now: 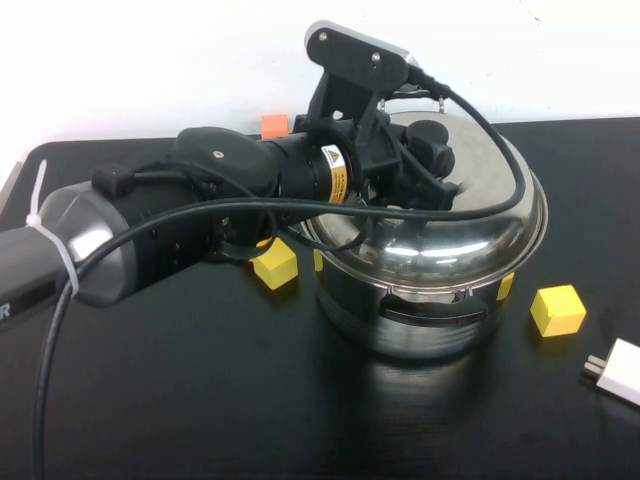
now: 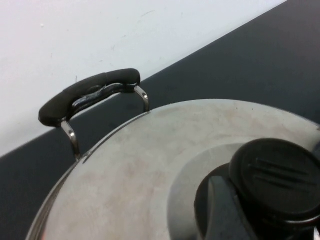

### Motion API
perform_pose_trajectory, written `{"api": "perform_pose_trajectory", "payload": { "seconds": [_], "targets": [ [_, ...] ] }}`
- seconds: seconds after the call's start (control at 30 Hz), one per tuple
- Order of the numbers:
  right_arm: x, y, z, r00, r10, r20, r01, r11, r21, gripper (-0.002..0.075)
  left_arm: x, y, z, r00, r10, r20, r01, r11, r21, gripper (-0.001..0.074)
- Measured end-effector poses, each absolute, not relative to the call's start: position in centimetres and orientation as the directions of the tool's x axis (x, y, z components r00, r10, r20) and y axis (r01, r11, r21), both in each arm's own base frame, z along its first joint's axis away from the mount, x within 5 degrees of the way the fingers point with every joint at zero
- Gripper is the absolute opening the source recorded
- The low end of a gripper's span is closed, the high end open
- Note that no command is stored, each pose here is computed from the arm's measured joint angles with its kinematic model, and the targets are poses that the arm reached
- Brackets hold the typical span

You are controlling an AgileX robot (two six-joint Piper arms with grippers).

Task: Cover the pot
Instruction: Place the pot lid on the pot

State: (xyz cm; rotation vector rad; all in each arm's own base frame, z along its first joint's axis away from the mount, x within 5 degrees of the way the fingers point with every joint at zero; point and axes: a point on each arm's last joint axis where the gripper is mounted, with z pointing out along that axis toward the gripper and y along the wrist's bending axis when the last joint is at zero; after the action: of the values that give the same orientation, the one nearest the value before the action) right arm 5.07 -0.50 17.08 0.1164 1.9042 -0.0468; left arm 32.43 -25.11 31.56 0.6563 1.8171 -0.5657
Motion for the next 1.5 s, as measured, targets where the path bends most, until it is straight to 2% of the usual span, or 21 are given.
{"api": "perform_pose_trajectory", "payload": {
  "seconds": [0.23, 0.83, 1.13, 1.5],
  "targets": [
    [5.07, -0.50, 17.08, -0.326, 0.058, -0.944, 0.104, 0.994, 0.025, -0.0002, 32.31, -25.23, 31.54, -0.311, 0.134, -0.941, 0.673, 0.731, -0.118, 0.0330],
    [5.07, -0.50, 17.08, -0.326, 0.058, -0.944, 0.104, 0.994, 0.025, -0.0002, 32.35, -25.19, 31.55, -0.285, 0.160, -0.945, 0.680, 0.729, -0.082, 0.0330],
    [5.07, -0.50, 17.08, -0.326, 0.058, -0.944, 0.104, 0.994, 0.025, -0.0002, 32.06, -25.53, 31.34, -0.297, 0.170, -0.940, 0.712, 0.695, -0.099, 0.0330],
    [5.07, -0.50, 17.08, -0.326, 0.058, -0.944, 0.104, 0.994, 0.025, -0.0002, 32.16, -25.49, 31.24, -0.337, 0.132, -0.932, 0.688, 0.711, -0.148, 0.0329]
  ]
}}
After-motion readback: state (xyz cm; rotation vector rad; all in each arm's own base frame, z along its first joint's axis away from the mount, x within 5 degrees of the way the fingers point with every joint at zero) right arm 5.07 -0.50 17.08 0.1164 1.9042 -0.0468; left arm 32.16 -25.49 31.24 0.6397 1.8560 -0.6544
